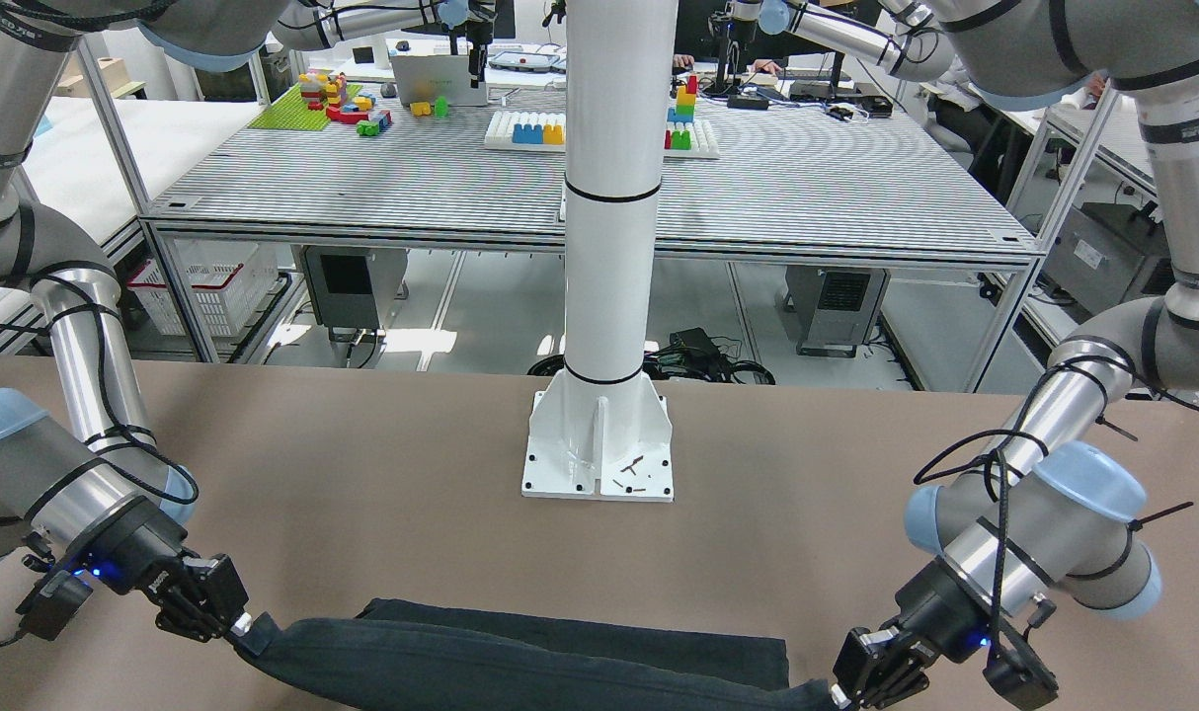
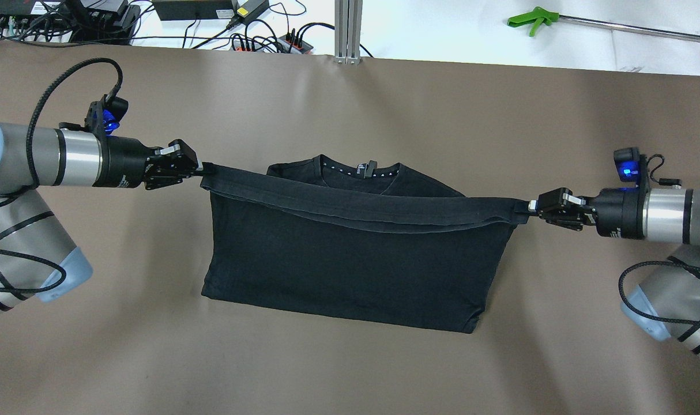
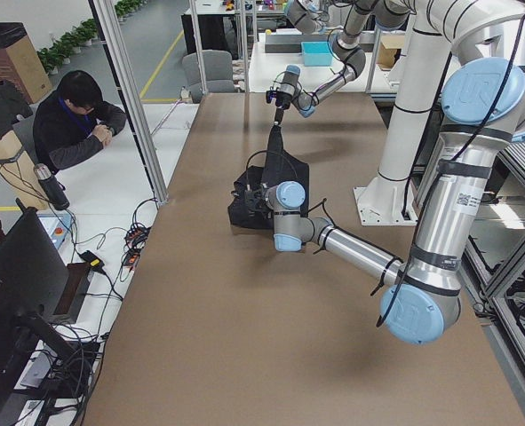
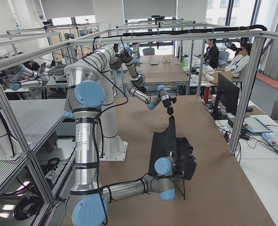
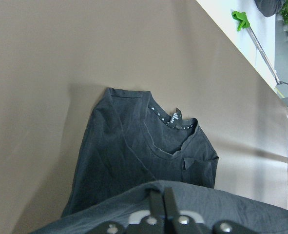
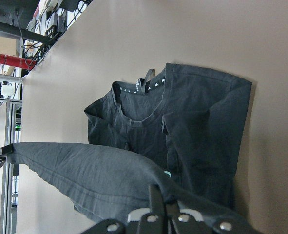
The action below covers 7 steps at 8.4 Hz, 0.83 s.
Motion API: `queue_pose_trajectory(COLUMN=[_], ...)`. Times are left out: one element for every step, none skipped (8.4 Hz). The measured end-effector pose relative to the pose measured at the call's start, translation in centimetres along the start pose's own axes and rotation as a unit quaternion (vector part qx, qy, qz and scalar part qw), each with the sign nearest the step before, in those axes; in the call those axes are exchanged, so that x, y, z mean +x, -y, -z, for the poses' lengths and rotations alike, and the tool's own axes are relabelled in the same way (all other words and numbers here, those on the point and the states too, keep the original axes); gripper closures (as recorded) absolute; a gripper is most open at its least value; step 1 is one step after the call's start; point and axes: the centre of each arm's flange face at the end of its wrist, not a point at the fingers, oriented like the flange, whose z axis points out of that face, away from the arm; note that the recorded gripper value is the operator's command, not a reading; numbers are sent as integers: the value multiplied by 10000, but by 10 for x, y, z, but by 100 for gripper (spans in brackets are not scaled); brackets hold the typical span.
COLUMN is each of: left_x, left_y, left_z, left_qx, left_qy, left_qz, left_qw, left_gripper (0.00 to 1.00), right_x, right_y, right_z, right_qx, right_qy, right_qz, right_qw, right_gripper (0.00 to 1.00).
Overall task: Fold clothes
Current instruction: 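Lift the hem with both grippers and fold it over toward the collar, then lower the hem onto the shirt and open both grippers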
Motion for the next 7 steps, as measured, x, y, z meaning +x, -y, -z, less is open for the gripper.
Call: queue_pose_trajectory(left_x=[1, 4, 3, 1, -3, -5, -8], left_y=[7, 15, 23, 29, 35, 40, 46], left_z=[-11, -22, -33, -39, -44, -50, -54], left_qx=[51, 138, 215, 283, 346, 408, 463], left_qy=[32, 48, 91, 140, 188, 231, 277], left_qz=[3, 9, 31, 57, 82, 102, 124], left_qw=[10000, 9999, 9997, 9995, 9992, 9988, 9985], left_gripper=[100, 100, 100, 100, 100, 100, 100], right_x=[-6, -5, 0, 7, 13, 15, 17], right_y=[13, 25, 37, 47, 54, 58, 60], right_z=[-9, -20, -33, -44, -50, -54, -57], right_qx=[242, 473, 631, 748, 857, 924, 987], right_qy=[-125, -255, -365, -458, -522, -557, -592], right_qz=[-46, -106, -159, -207, -231, -232, -236], right_qw=[9996, 9985, 9972, 9959, 9947, 9939, 9931], right_gripper=[100, 100, 100, 100, 100, 100, 100])
